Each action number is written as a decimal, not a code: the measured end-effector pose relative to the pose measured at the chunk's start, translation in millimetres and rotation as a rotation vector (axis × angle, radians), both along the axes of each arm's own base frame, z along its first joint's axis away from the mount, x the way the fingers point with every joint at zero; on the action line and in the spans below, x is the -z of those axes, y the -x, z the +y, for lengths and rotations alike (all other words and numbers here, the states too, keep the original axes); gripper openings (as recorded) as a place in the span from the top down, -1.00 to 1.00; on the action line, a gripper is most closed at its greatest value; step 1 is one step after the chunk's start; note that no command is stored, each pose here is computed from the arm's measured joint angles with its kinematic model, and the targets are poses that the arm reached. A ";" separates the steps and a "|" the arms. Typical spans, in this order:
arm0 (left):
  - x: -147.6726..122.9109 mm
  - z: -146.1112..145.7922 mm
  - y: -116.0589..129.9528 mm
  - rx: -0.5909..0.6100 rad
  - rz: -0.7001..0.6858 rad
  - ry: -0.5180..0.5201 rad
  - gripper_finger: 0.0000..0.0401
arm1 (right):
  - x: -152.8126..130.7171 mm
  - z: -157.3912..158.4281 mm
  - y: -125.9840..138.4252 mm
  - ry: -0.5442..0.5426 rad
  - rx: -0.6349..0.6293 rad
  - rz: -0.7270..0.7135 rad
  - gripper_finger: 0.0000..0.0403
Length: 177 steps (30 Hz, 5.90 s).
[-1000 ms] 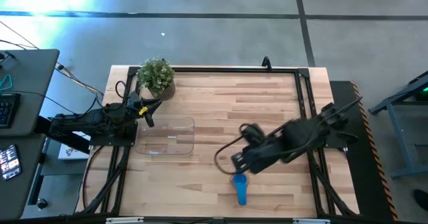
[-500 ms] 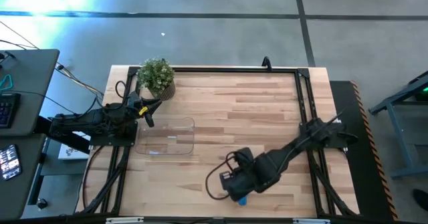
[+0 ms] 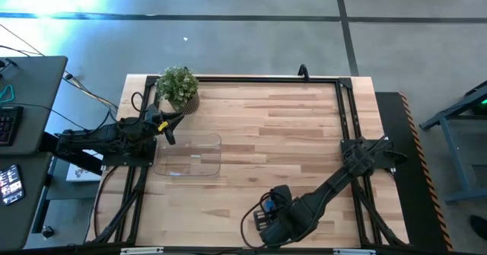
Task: Nest measuring cups in basket
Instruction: Put the nested measuring cups into the transparent bin
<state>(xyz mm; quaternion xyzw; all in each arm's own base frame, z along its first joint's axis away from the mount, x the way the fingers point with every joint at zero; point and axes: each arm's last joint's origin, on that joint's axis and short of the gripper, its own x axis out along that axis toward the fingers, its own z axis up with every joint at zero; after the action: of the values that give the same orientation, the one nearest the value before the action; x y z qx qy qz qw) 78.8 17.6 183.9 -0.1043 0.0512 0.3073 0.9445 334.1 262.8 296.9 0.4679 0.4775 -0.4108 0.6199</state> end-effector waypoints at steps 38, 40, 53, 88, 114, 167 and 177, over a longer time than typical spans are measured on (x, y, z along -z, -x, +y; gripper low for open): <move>0.0 0.0 0.0 0.000 0.000 0.000 0.67 | 58.7 18.1 0.2 -0.016 -0.018 0.020 -0.46; 0.0 0.0 0.0 0.000 0.000 0.000 0.67 | 59.1 18.0 0.4 -0.016 -0.018 0.026 -0.55; 0.0 0.0 0.0 0.000 0.000 0.000 0.67 | 86.8 13.8 -9.7 0.032 0.013 0.106 -0.67; 0.0 0.0 0.0 0.000 0.000 0.000 0.67 | 117.7 4.7 -31.1 -0.056 0.061 0.201 0.17; 0.0 0.0 0.0 0.000 0.000 0.000 0.67 | 117.7 -2.3 -38.1 -0.075 0.038 0.198 0.37; 0.0 0.0 0.0 0.000 0.000 0.000 0.67 | 92.9 -28.9 -63.5 -0.009 -0.172 0.109 0.38; 0.0 0.0 0.0 0.000 0.000 0.000 0.67 | 93.8 -37.8 -68.4 -0.014 -0.168 0.115 0.39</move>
<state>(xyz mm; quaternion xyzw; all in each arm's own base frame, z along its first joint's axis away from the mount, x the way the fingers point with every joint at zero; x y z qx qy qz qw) 78.8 17.6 183.9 -0.1043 0.0513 0.3073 0.9445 402.5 225.0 203.1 0.4063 0.5529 -0.3802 0.6202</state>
